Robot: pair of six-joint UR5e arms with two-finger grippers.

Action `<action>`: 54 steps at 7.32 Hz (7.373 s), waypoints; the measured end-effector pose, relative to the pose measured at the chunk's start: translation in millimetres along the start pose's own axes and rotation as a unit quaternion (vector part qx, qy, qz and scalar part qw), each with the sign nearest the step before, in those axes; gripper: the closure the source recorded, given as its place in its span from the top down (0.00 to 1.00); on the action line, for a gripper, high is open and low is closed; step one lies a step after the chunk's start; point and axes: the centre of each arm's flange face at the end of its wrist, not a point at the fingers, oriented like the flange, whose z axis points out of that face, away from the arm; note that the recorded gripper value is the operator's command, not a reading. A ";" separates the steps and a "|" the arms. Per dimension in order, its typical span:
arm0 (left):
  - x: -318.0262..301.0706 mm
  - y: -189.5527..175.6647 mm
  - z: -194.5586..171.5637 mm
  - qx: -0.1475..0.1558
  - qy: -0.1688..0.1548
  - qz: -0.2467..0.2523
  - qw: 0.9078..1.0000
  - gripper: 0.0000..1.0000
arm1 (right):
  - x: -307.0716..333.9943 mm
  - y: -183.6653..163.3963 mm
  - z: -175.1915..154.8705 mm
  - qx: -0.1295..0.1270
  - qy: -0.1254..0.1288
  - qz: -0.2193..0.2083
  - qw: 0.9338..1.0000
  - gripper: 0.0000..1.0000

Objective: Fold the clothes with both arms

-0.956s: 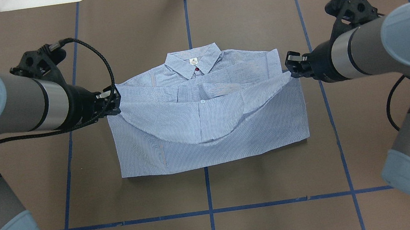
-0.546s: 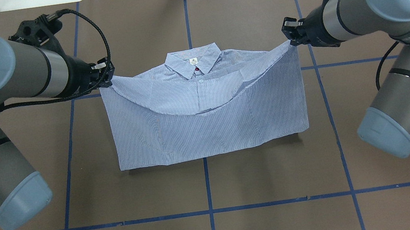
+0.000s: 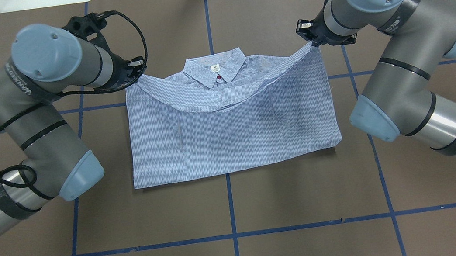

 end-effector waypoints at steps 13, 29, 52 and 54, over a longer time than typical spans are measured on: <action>-68.6 19.3 9.9 -0.068 0.074 0.115 0.988 1.00 | 31.4 -12.5 56.8 -0.037 -0.017 -0.056 0.998 1.00; -122.8 185.6 45.2 -0.142 0.139 0.072 0.977 0.00 | 28.1 -0.2 42.2 -0.035 -0.031 -0.060 0.997 1.00; -93.9 -30.5 -1.6 -0.055 0.113 0.098 0.987 1.00 | -52.8 156.5 52.2 -0.068 -0.044 0.093 0.992 0.81; -87.7 -6.2 -11.4 -0.067 0.125 0.084 0.986 1.00 | -57.0 186.8 59.6 -0.071 -0.034 0.125 0.989 0.76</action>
